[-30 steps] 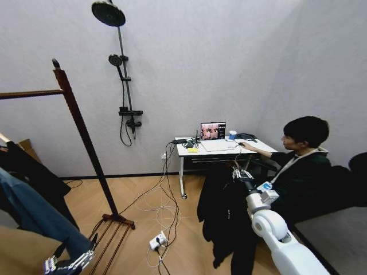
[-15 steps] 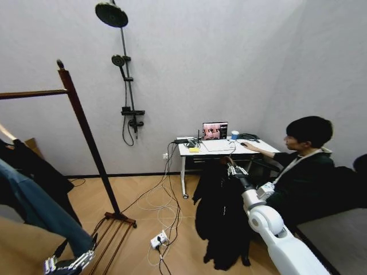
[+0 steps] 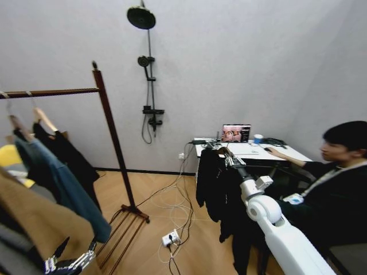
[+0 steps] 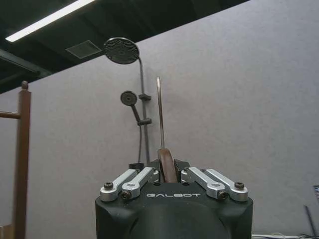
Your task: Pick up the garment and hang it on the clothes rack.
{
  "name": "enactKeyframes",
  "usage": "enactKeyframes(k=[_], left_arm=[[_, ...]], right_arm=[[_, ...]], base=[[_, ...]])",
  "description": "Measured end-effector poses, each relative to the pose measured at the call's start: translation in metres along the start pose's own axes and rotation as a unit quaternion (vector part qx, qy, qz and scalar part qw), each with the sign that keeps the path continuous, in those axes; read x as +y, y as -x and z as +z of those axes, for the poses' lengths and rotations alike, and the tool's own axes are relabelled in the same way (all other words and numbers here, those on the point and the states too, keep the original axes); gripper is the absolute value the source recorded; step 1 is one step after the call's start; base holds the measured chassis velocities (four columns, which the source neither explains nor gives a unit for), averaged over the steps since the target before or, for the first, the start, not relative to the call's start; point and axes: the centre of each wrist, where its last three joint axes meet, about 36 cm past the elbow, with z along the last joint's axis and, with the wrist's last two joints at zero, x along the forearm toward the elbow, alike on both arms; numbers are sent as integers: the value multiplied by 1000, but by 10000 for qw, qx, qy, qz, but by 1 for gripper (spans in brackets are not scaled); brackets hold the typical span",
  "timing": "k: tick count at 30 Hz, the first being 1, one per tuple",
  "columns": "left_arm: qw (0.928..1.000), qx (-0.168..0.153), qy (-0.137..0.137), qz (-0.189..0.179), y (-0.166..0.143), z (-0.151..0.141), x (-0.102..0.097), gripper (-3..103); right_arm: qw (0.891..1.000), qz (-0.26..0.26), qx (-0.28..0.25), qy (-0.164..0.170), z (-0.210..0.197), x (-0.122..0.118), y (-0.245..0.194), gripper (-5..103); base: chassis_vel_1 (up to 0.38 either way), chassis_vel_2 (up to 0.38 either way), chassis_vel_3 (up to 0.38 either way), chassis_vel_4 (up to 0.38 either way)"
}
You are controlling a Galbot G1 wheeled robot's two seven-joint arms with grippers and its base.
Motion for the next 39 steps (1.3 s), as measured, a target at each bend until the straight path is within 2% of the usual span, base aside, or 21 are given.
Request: enactKeyframes(k=[9, 14, 20, 26, 27, 32, 33, 37, 39], left_arm=[[10000, 0, 0, -1, 0, 0, 0, 100], [10000, 0, 0, -1, 0, 0, 0, 100], [10000, 0, 0, -1, 0, 0, 0, 100], [10000, 0, 0, 0, 0, 0, 0, 100], [10000, 0, 0, 0, 0, 0, 0, 100], [10000, 0, 0, -1, 0, 0, 0, 100], [10000, -1, 0, -2, 0, 0, 0, 100], [10000, 0, 0, -2, 0, 0, 0, 100], [10000, 0, 0, 0, 0, 0, 0, 100]], right_arm=[[10000, -22, -73, 54, -19, 4, 18, 15], [9993, -65, -218, 311, -27, 4, 32, 15], [9991, -224, -204, 298, -40, 4, 51, 15], [9960, -728, 49, 525, -58, 14, 92, 15], [9960, -728, 49, 525, -58, 14, 92, 15], [9930, -1081, 99, 456, -77, 15, 147, 15], [9924, -1147, 85, 426, -82, 12, 168, 15], [9915, -1236, 143, 382, -83, 6, 195, 15], [9897, -1378, 189, 340, -85, 3, 224, 15]], base=[[130, 137, 142, 118], [112, 122, 123, 111], [126, 123, 123, 116], [140, 126, 121, 125], [130, 129, 144, 143], [121, 114, 122, 116], [101, 94, 108, 72], [78, 87, 54, 57], [0, 0, 0, 0]])
